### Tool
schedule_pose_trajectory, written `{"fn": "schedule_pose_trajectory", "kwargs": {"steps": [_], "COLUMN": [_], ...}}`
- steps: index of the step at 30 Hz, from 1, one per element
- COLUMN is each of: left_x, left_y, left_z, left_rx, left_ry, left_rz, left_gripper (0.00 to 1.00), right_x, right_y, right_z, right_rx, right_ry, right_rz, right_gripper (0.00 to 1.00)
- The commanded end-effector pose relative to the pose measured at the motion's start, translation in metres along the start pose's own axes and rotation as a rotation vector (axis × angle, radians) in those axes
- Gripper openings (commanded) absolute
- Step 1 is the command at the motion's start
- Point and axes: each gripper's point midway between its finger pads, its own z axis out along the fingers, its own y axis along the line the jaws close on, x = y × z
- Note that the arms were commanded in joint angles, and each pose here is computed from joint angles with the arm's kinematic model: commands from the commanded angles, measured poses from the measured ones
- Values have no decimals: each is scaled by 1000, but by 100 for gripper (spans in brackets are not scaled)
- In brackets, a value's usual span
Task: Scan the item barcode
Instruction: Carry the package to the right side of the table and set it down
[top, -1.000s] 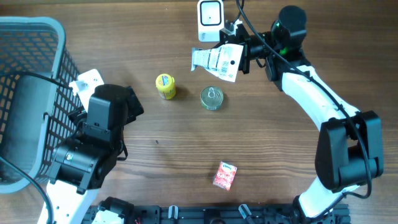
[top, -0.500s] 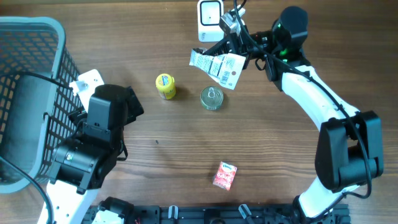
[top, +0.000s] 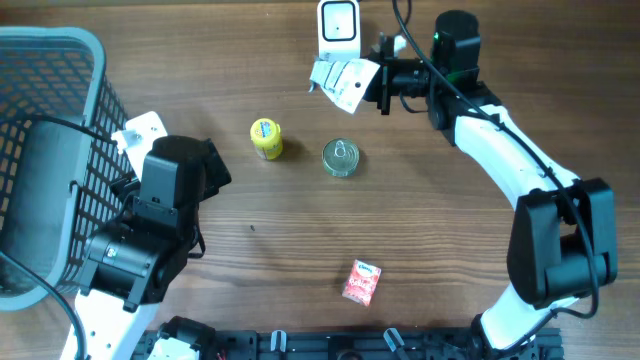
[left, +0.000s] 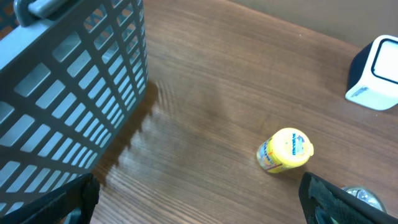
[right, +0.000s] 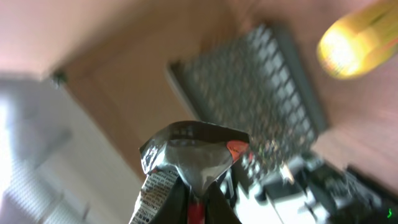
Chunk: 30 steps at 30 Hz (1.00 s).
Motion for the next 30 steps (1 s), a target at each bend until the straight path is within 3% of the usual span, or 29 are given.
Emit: {"fn": "schedule_pose_trajectory", "kwargs": {"steps": [1, 7, 18, 21, 28, 30], "left_x": [2, 2, 2, 2, 6, 11], "left_y": [1, 1, 1, 1, -1, -3], "left_z": [2, 2, 2, 2, 10, 17], "left_rx": [-4, -4, -4, -5, -20, -35], "left_ry": [6, 6, 7, 7, 29, 52], "left_rz": [-18, -18, -18, -18, -3, 13], "left_gripper": [100, 100, 100, 100, 100, 100], "right_x": [-53, -89, -154, -160, -160, -153], "right_y": [-11, -25, -59, -59, -26, -3], "right_z": [-8, -26, -99, -111, -99, -84], "right_rx": [51, 223, 812, 940, 963, 934], "right_ry": [-282, -459, -804, -804, -824, -845], "right_rz": [-237, -633, -1019, -1142, -1399, -1546], "right_gripper": [5, 5, 5, 5, 5, 5]}}
